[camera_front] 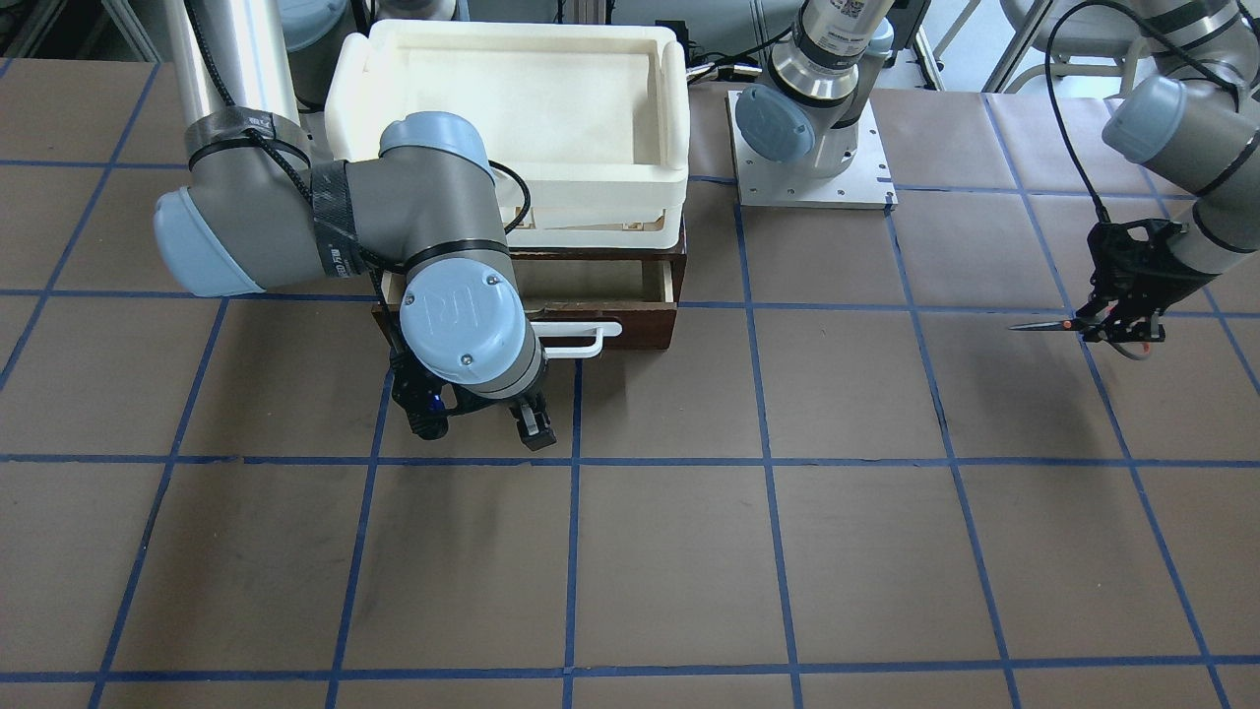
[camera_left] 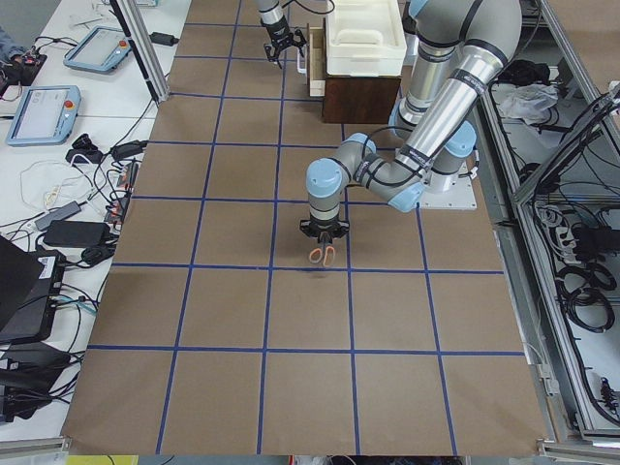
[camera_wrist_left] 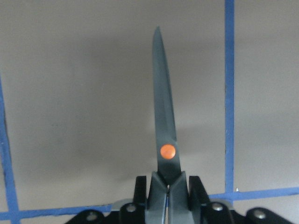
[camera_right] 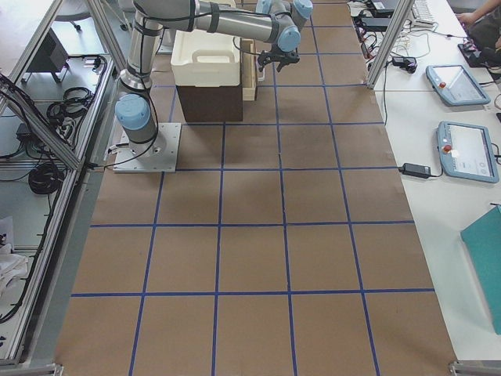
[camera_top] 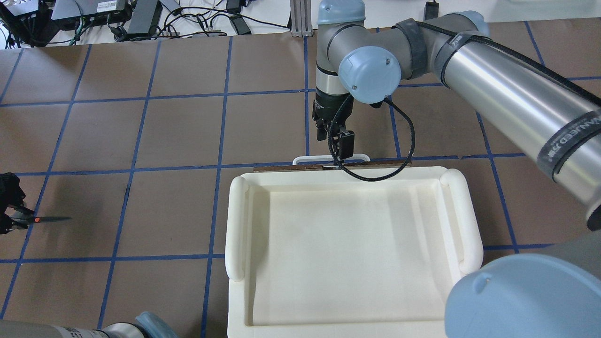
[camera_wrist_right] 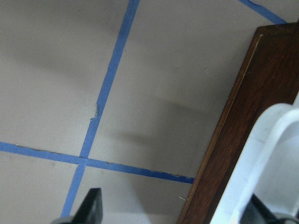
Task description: Place scissors in drawer with both arms
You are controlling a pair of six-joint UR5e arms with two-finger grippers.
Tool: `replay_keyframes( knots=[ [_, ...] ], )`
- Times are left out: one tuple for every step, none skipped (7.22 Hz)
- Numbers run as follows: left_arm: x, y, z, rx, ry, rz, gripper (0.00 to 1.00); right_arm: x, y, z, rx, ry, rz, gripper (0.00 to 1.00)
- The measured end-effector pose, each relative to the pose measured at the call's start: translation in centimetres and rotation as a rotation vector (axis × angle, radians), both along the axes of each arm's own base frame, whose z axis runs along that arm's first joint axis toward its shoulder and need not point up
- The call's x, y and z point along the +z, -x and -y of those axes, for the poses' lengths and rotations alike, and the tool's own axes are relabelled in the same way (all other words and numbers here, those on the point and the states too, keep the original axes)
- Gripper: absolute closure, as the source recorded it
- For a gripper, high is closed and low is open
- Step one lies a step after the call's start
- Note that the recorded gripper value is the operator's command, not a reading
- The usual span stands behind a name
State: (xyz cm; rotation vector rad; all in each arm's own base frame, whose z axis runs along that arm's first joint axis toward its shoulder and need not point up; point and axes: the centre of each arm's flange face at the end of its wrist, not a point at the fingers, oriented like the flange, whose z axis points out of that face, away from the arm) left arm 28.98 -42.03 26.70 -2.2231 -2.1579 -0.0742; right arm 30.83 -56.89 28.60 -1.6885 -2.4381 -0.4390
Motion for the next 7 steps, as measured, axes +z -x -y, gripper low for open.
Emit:
replay_keyframes(
  knots=[
    [3.2,0.9,2.3,0.007,0.015,0.019,1.0,0.1,0.0,0.1,0.005,0.005,0.004,0.0],
    [6.5,2.9,5.1,0.023,0.025,0.03,1.0,0.1,0.0,0.3,0.011,0.013,0.009,0.0],
    [9.6,5.7,7.9,0.058,0.027,0.032,1.0,0.1,0.0,0.5,0.014,0.021,0.013,0.0],
    [12.0,9.1,10.3,0.103,0.031,0.036,1.0,0.0,0.0,0.7,0.014,0.025,0.014,0.0],
    [13.6,12.9,12.0,0.147,0.042,0.038,1.0,0.0,0.1,1.0,0.013,0.029,0.014,0.0],
    [14.7,16.7,13.0,0.194,0.054,0.035,1.0,0.2,0.2,1.3,0.016,0.035,0.017,0.0],
    [15.6,20.2,13.4,0.239,0.065,0.025,1.0,0.3,0.3,1.5,0.02,0.04,0.02,0.0]
  ],
)
